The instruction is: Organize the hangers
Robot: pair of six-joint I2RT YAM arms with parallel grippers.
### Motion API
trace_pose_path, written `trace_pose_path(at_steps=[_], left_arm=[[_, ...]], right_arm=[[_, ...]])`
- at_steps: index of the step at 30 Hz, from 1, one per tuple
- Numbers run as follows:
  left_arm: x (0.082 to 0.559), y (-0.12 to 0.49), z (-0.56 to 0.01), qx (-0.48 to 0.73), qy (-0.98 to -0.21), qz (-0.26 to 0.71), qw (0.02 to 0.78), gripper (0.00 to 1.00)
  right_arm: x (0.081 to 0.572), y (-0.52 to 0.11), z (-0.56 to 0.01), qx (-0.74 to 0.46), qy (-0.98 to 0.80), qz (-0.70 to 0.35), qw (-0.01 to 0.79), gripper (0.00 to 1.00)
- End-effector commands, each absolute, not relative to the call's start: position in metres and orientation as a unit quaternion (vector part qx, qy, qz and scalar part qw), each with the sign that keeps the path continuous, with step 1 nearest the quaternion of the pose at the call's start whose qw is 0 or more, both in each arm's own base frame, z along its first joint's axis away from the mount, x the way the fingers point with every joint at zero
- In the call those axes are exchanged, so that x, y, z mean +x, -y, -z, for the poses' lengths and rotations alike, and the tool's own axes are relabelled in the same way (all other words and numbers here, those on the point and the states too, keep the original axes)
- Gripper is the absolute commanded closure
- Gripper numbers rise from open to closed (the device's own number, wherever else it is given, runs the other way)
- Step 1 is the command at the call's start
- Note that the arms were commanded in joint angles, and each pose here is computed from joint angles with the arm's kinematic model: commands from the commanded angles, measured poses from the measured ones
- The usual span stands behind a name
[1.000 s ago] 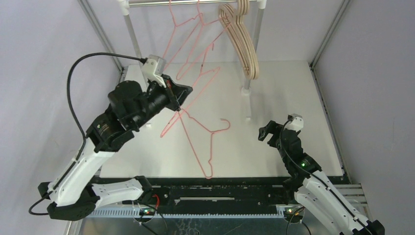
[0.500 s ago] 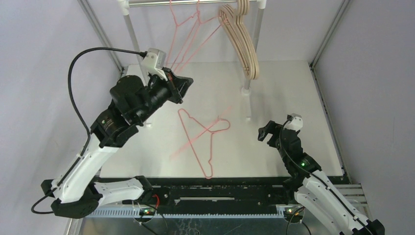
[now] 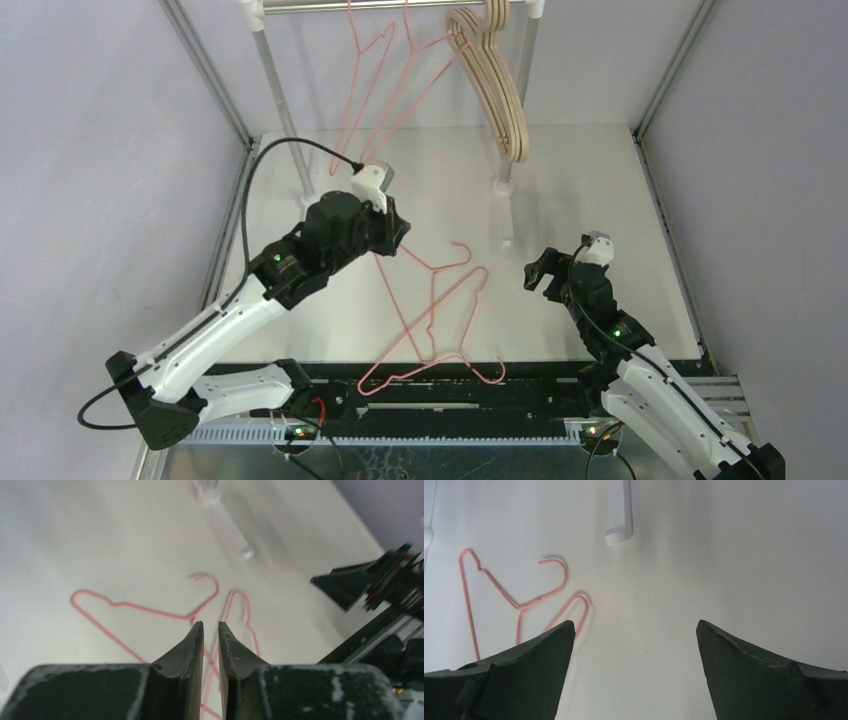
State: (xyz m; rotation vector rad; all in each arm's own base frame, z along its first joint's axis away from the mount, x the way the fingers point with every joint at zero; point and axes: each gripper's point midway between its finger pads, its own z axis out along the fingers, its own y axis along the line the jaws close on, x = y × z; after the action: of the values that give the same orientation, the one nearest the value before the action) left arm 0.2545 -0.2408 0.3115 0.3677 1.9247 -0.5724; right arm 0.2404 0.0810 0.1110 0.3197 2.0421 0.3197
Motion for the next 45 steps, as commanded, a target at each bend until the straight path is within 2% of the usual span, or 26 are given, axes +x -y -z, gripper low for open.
trace_pose_path(at_steps=[1,3,7,12,18,25,30,35,45], left_arm=[[0.245,0.241,-0.287,0.177,-0.804,0.251,0.509,0.80],[0.234,0.249,-0.260,0.207,-0.810,0.263,0.482,0.76],[0.213,0.256,-0.207,0.249,-0.813,0.281,0.444,0.60],[0.189,0.262,-0.164,0.293,-0.808,0.284,0.424,0.57],[0.161,0.285,-0.131,0.365,-0.791,0.286,0.400,0.47],[0.136,0.311,-0.116,0.416,-0.779,0.286,0.372,0.43],[0.118,0.324,-0.092,0.469,-0.771,0.258,0.345,0.44],[0.098,0.337,-0.083,0.504,-0.748,0.287,0.321,0.44],[0.085,0.342,-0.063,0.520,-0.745,0.296,0.294,0.45]], right_arm=[[0.251,-0.089,-0.135,0.124,-0.831,-0.151,0.522,0.00],[0.251,-0.089,-0.132,0.125,-0.834,-0.149,0.516,0.00],[0.252,-0.090,-0.130,0.130,-0.836,-0.149,0.512,0.00],[0.253,-0.090,-0.130,0.134,-0.836,-0.151,0.511,0.00],[0.254,-0.093,-0.128,0.136,-0.839,-0.152,0.504,0.00],[0.253,-0.092,-0.126,0.136,-0.841,-0.144,0.503,0.00],[0.254,-0.091,-0.125,0.137,-0.842,-0.142,0.503,0.00],[0.254,-0.090,-0.125,0.138,-0.842,-0.138,0.502,0.00],[0.251,-0.087,-0.123,0.141,-0.844,-0.134,0.499,0.00]])
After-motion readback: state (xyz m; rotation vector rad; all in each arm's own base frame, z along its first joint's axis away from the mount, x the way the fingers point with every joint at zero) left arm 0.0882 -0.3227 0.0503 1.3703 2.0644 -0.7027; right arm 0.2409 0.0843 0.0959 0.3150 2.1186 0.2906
